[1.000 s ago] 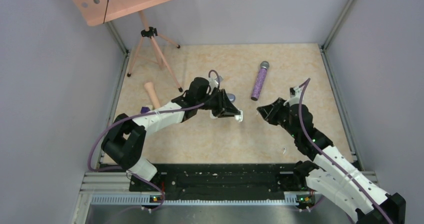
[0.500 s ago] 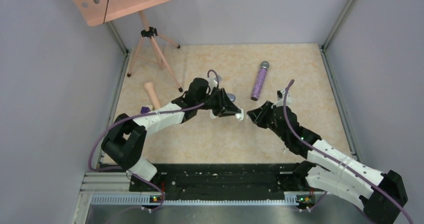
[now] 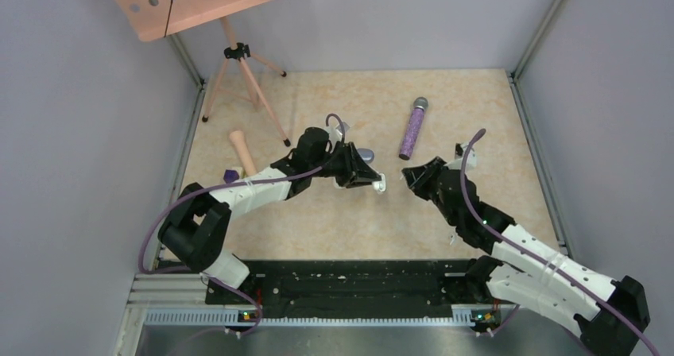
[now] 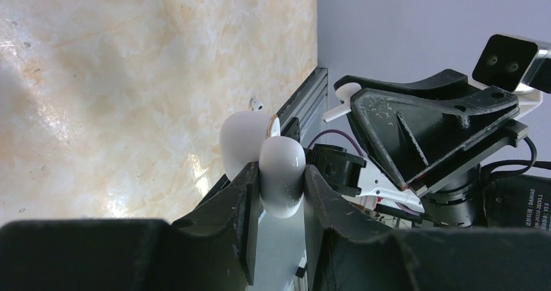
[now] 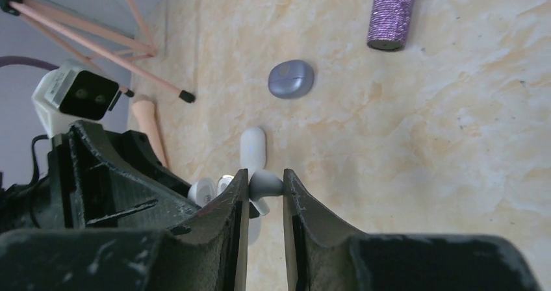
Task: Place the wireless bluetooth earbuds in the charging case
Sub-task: Place the earbud at the center of the board.
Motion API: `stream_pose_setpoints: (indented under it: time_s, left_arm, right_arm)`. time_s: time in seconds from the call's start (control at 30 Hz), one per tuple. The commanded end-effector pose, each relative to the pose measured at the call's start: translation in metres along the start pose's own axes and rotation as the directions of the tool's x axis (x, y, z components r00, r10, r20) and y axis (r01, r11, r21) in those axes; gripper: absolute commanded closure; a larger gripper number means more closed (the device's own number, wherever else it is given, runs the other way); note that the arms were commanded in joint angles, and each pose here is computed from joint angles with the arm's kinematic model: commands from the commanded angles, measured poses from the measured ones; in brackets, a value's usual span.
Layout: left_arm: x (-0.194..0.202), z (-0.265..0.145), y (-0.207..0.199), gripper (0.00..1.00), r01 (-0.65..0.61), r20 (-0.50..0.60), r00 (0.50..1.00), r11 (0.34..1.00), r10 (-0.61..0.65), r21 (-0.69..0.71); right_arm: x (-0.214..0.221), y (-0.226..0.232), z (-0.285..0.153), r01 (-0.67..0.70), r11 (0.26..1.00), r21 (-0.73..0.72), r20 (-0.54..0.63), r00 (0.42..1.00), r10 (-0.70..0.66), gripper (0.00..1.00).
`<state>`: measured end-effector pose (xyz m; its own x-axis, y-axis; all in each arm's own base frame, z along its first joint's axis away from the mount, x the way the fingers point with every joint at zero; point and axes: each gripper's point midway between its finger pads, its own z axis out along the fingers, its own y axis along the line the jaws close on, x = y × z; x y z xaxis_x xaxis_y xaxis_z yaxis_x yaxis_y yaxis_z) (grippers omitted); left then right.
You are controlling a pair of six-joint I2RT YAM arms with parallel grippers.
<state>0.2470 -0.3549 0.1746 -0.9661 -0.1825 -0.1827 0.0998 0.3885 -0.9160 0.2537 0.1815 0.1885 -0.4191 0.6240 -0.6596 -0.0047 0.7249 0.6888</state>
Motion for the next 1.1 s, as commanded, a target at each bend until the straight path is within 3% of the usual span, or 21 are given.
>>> stream_pose_setpoints:
  time_s: [0.0, 0.17, 0.43, 0.63, 0.67, 0.7, 0.73, 0.77, 0.93, 1.07]
  left_arm:
    - [-0.008, -0.006, -0.023, 1.00, -0.050, 0.040, 0.998, 0.996, 0.047, 0.076]
    - [-0.004, -0.006, -0.019, 1.00, -0.048, 0.024, 0.999, 0.997, 0.046, 0.068]
    - [-0.002, -0.006, -0.014, 1.00, -0.047, 0.010, 0.999, 0.997, 0.047, 0.055]
    - [0.000, -0.006, -0.014, 1.00, -0.051, 0.000, 0.999, 0.997, 0.051, 0.054]
    - [0.001, -0.006, -0.013, 1.00, -0.051, -0.001, 0.999, 0.997, 0.051, 0.052]
    - [0.001, -0.006, -0.012, 1.00, -0.051, -0.002, 0.999, 0.997, 0.052, 0.049]
    - [0.001, -0.006, -0.013, 1.00, -0.053, -0.003, 0.999, 0.997, 0.054, 0.049]
    - [0.001, -0.006, -0.012, 1.00, -0.054, -0.002, 0.999, 0.997, 0.054, 0.047]
    - [0.002, -0.008, -0.013, 1.00, -0.061, -0.004, 0.998, 0.997, 0.062, 0.041]
    - [0.002, -0.008, -0.012, 1.00, -0.071, -0.003, 0.997, 0.997, 0.071, 0.037]
  right_arm:
    - [-0.026, 0.004, -0.002, -0.009, 0.997, 0.071, 0.085, 0.996, 0.003, 1.00]
    - [-0.020, -0.063, -0.015, 0.051, 0.931, 0.363, 0.065, 0.995, -0.079, 1.00]
    - [-0.001, -0.129, -0.044, 0.153, 0.798, 0.583, -0.077, 0.988, -0.133, 1.00]
    - [0.012, -0.140, -0.033, 0.229, 0.755, 0.614, -0.180, 0.972, -0.148, 0.98]
    - [0.016, -0.137, -0.028, 0.247, 0.759, 0.602, -0.210, 0.966, -0.148, 0.87]
    - [0.024, -0.133, -0.021, 0.269, 0.767, 0.582, -0.254, 0.957, -0.142, 0.64]
    - [0.030, -0.129, -0.016, 0.278, 0.772, 0.572, -0.282, 0.950, -0.134, 0.51]
    - [0.035, -0.124, -0.010, 0.287, 0.779, 0.557, -0.306, 0.943, -0.129, 0.47]
    - [0.038, -0.105, 0.004, 0.262, 0.834, 0.486, -0.305, 0.945, -0.119, 0.46]
    - [0.020, -0.105, -0.003, 0.254, 0.844, 0.473, -0.253, 0.956, -0.145, 0.58]
